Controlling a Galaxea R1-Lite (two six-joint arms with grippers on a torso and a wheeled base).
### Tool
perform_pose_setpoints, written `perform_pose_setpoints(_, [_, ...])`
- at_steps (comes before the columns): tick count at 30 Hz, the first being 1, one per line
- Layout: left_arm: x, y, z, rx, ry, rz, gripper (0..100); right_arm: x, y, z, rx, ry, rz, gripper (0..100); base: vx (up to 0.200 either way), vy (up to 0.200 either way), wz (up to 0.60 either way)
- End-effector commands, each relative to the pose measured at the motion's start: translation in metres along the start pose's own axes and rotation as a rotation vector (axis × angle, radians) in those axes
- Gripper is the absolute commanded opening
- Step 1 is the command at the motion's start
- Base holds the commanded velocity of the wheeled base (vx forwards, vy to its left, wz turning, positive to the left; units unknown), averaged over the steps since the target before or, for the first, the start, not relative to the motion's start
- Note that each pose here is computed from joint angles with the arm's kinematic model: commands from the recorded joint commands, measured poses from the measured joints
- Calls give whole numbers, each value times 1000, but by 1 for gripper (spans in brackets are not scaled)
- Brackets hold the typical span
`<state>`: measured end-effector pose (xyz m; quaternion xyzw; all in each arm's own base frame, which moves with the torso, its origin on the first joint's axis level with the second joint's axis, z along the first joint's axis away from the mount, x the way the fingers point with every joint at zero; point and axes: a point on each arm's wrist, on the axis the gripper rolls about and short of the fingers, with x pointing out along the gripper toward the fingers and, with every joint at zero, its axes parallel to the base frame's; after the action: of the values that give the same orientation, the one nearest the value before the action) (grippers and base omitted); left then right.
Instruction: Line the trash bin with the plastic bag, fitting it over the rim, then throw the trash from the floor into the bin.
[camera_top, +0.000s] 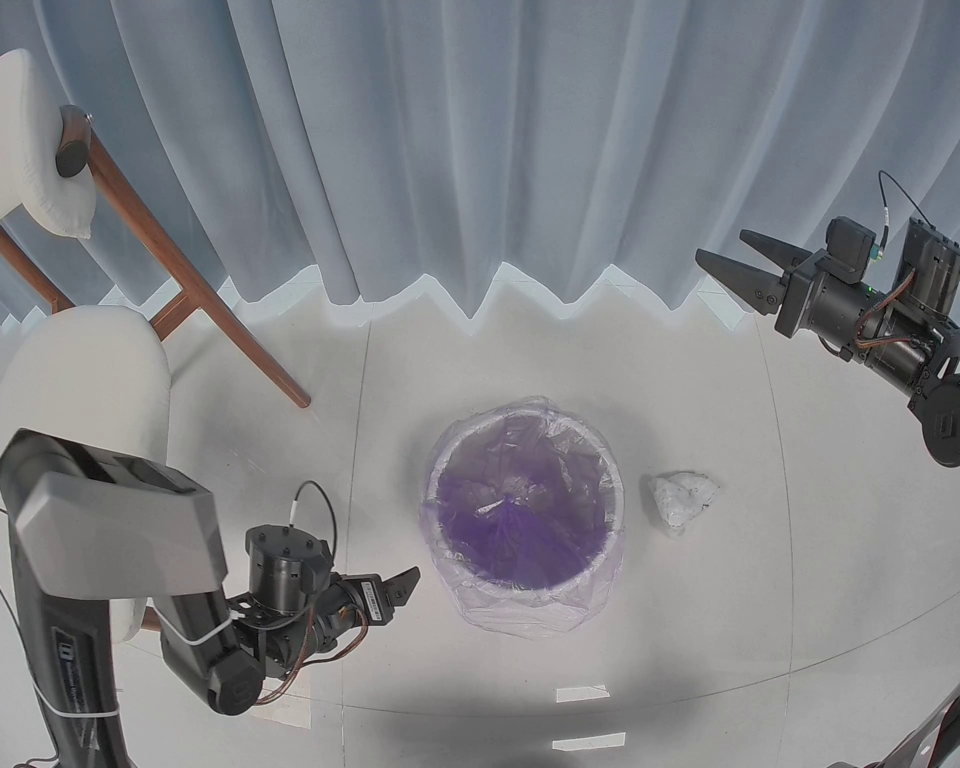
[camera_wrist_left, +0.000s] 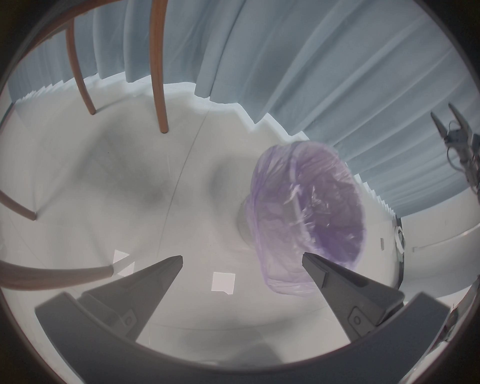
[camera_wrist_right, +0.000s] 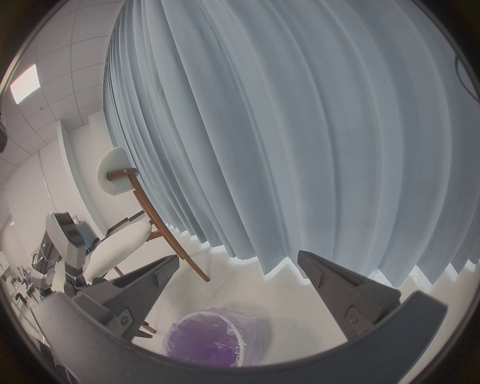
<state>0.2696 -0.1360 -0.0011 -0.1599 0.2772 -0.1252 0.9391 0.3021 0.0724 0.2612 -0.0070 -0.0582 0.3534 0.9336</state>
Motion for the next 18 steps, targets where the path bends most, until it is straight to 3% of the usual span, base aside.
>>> perform_pose_setpoints(1, [52, 24, -36, 72, 37, 56, 100, -4, 2, 5, -3, -17, -1, 100, 0, 0, 0])
perform_pose_setpoints(7, [79, 25, -22, 79, -68, 74, 100, -4, 2, 6, -3, -20, 1, 100, 0, 0, 0])
perform_pose_setpoints(18, [108, 22, -17, 78, -119, 60, 100, -5, 2, 4, 6, -14, -1, 100, 0, 0, 0])
